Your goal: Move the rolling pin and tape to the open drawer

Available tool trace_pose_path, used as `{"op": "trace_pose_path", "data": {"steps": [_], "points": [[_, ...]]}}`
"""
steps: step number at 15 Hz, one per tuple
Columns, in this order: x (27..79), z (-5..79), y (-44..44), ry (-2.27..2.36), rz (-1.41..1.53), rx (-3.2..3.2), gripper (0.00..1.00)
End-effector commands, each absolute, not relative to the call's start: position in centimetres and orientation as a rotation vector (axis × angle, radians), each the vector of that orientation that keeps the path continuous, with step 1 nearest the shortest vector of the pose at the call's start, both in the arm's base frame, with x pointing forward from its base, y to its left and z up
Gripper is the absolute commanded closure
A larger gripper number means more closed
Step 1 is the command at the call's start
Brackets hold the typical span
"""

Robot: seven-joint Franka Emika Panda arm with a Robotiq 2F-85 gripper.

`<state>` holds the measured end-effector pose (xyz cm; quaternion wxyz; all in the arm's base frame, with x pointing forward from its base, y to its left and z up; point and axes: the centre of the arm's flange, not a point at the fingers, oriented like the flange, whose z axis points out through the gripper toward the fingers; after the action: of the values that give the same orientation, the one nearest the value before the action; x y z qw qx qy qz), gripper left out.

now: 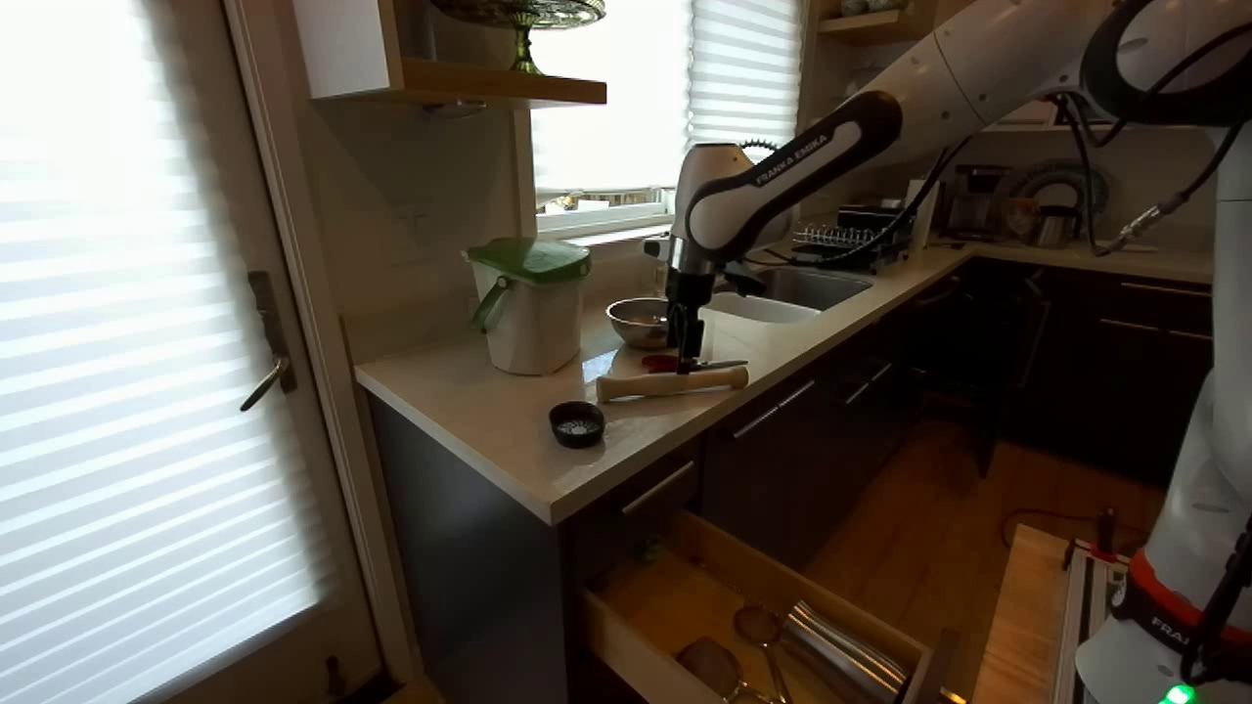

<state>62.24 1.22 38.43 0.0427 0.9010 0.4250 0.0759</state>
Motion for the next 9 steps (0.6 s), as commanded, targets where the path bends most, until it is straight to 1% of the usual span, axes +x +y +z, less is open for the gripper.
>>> {"op": "trace_pose_path", "data": {"steps": [1,9], "points": [[64.2,36.6,0.8,1.373,0.259,2.740,0.00],[65.7,34.6,0.3,1.472,0.245,2.712,0.00]]}}
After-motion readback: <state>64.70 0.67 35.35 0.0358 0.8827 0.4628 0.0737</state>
